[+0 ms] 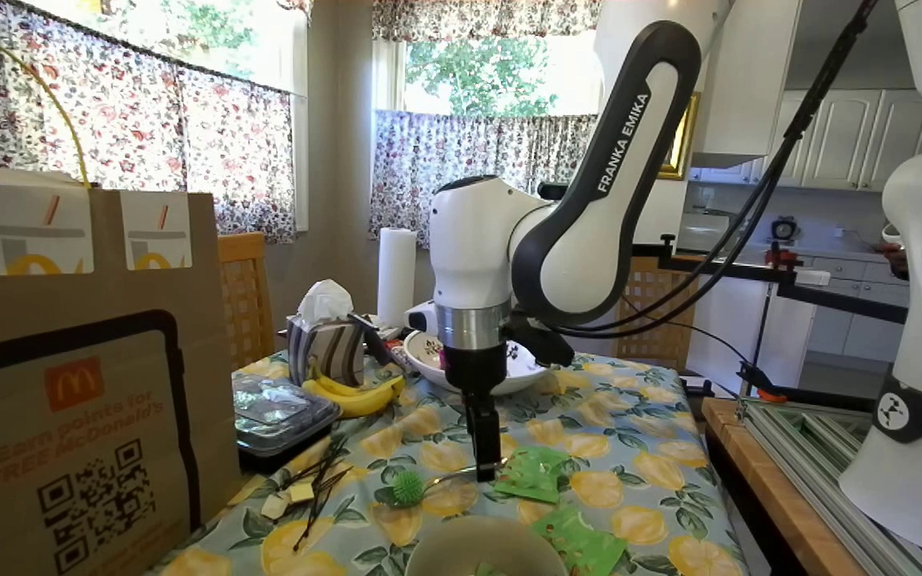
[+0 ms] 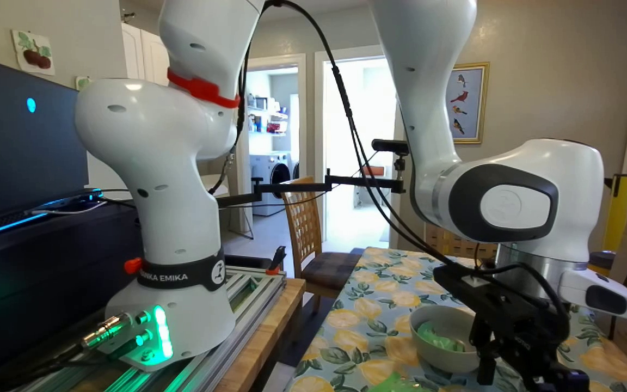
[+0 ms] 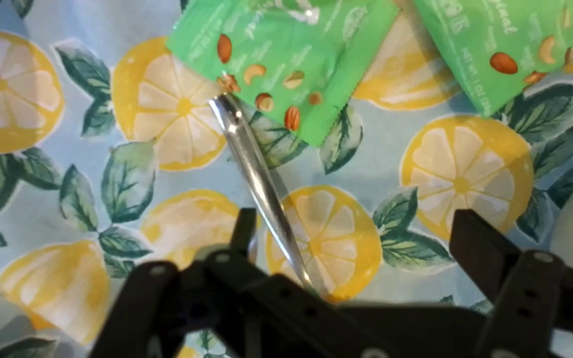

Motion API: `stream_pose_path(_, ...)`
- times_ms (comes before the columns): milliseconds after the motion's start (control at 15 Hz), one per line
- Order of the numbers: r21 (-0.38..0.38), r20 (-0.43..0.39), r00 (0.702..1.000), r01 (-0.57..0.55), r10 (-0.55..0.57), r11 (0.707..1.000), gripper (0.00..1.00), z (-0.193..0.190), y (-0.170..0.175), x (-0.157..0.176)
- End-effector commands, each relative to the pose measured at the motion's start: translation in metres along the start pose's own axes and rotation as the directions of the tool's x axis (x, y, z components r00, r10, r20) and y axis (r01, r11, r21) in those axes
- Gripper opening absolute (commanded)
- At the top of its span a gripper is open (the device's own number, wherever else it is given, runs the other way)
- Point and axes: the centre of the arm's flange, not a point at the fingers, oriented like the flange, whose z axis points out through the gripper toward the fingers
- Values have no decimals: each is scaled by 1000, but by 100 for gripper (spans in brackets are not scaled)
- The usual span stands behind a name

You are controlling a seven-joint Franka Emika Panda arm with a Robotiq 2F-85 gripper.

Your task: Put the green toy on the silver spoon then place the toy back in the bowl.

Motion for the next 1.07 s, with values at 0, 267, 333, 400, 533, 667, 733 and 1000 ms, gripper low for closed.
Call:
stream_pose_path(0,-25,-15,991,136,-136,990,100,17,12,8)
stream_pose_path(267,-42,-81,970,226,-229,973,100,31,23,7)
stream_pose_path(333,-48,-98,963,247,-251,968,100,35,26,7)
stream_pose_path(400,-53,-115,956,264,-268,963,100,38,28,6)
stream_pose_path(533,-56,-152,943,291,-296,955,100,44,33,5)
stream_pose_path(667,-48,-189,930,313,-317,948,100,47,36,6)
stream_pose_path(733,-44,-200,924,324,-326,945,100,49,36,7)
stream_pose_path(1000,-26,-217,909,358,-355,933,100,53,35,10)
